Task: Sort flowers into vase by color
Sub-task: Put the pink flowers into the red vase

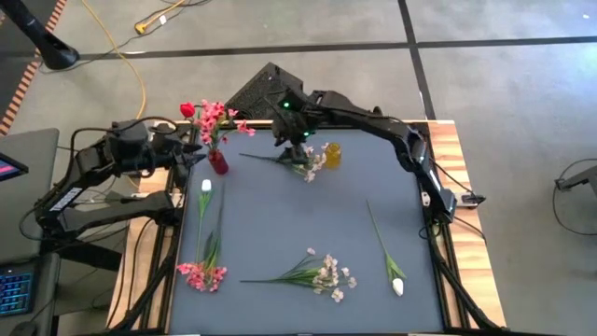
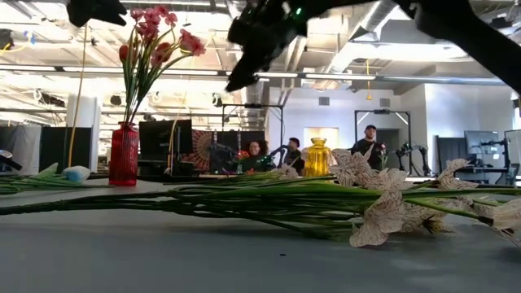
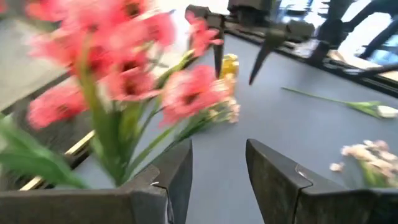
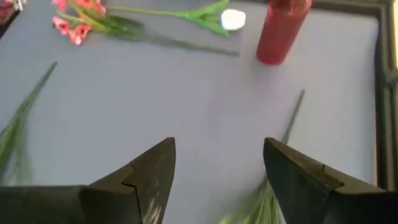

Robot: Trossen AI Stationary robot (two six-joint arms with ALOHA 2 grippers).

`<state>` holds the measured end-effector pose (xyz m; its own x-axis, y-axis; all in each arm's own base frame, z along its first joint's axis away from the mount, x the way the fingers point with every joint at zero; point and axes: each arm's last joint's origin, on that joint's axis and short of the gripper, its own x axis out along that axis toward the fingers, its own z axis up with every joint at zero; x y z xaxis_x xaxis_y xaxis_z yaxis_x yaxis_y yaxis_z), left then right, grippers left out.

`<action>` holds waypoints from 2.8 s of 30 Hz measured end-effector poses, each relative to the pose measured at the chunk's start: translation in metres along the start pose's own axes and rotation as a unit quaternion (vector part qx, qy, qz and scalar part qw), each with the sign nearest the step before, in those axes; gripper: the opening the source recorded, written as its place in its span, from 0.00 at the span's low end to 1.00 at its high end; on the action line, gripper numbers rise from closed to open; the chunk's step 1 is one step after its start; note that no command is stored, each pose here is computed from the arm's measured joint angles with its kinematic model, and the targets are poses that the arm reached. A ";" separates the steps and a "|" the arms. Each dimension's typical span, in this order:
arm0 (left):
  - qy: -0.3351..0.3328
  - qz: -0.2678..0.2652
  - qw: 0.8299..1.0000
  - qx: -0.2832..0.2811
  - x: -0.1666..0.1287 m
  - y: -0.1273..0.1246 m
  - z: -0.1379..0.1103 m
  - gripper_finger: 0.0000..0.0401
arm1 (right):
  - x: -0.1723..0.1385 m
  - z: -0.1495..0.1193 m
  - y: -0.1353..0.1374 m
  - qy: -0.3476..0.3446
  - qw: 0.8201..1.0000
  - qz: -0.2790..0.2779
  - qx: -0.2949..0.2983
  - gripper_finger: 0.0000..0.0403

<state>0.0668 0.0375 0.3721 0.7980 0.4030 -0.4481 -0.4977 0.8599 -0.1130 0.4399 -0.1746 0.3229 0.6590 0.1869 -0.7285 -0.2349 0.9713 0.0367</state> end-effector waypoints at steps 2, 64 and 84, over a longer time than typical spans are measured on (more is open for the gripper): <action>0.002 -0.026 1.000 0.004 0.000 -0.002 0.000 0.34 | -0.018 0.000 0.008 0.023 1.000 -0.006 0.012 0.67; 0.382 -0.012 0.901 -0.205 0.106 -0.039 -0.152 0.34 | 0.221 -0.010 0.126 -0.165 0.960 0.044 -0.223 0.67; 0.433 0.118 0.879 -0.159 0.157 -0.051 -0.176 0.34 | 0.191 -0.017 0.115 -0.069 0.979 0.068 -0.181 0.67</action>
<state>0.1571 0.0021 0.1514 0.1689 0.0505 -0.9843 -0.7947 0.5977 -0.1057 0.5269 -0.0291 0.1762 0.6880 0.3527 -0.6342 -0.5485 0.8249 -0.1364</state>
